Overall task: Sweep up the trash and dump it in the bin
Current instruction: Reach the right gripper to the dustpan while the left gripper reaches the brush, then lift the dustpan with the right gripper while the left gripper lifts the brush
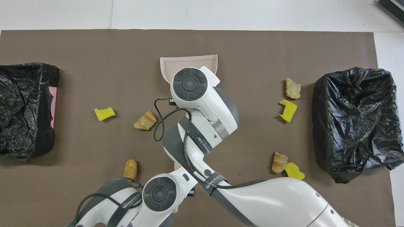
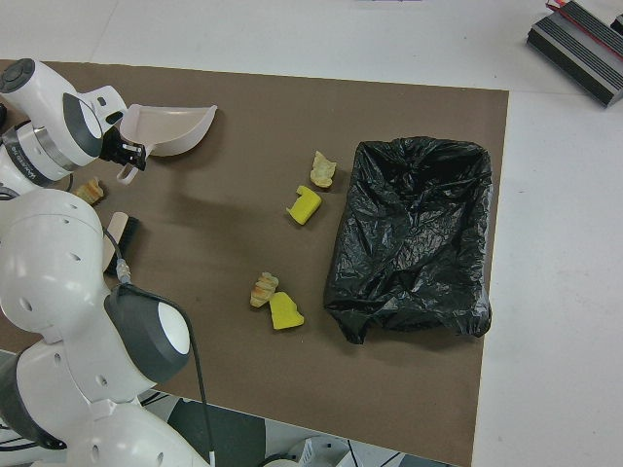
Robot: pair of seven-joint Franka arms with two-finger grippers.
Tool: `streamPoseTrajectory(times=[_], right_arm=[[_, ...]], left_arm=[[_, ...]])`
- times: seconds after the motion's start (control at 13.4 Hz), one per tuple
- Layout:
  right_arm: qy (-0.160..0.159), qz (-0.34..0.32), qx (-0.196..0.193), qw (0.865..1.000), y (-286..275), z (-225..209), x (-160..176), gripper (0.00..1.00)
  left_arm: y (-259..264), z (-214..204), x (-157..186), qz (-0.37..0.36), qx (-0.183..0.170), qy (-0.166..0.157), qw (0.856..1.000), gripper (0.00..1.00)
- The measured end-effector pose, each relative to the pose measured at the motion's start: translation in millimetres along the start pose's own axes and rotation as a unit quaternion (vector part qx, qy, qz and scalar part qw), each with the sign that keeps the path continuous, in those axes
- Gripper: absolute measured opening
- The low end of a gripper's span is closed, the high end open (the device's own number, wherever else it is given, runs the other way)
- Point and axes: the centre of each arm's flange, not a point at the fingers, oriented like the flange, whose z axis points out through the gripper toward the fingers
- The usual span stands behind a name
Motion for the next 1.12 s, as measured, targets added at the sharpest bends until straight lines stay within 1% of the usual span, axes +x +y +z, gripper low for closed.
streamPoseTrajectory(times=[0.15,0.3,0.45,0.52,0.67,0.82,0.9,1.05,1.12], right_arm=[[0.003,-0.024,0.000,1.000,11,-16,5,0.33],[0.005,-0.053,-0.001,0.999,22,-27,8,0.33],[0.005,-0.089,-0.003,0.996,41,-36,12,0.33],[0.004,-0.108,-0.005,0.994,51,-40,14,0.33],[0.002,-0.159,-0.008,0.987,70,-45,15,0.33],[-0.005,-0.224,-0.012,0.974,84,-46,12,0.33],[-0.012,-0.263,-0.014,0.965,89,-46,9,0.33],[-0.029,-0.335,-0.017,0.941,98,-46,-1,0.33],[-0.038,-0.374,-0.017,0.926,102,-47,-5,0.33]], left_arm=[[-11,-3,9,-0.013,0.000,0.001,1.000,0.26],[-19,-11,20,-0.017,0.000,0.011,1.000,0.26],[-24,-28,30,-0.005,0.022,0.023,0.999,0.26],[-28,-39,35,-0.004,0.033,0.024,0.999,0.26],[-47,-67,48,-0.016,0.040,0.020,0.999,0.26],[-74,-88,63,-0.025,0.038,0.019,0.999,0.26],[-95,-96,73,-0.040,0.034,0.021,0.998,0.26],[-143,-110,94,-0.062,0.026,0.027,0.997,0.26],[-167,-112,101,-0.055,0.024,0.028,0.998,0.26]])
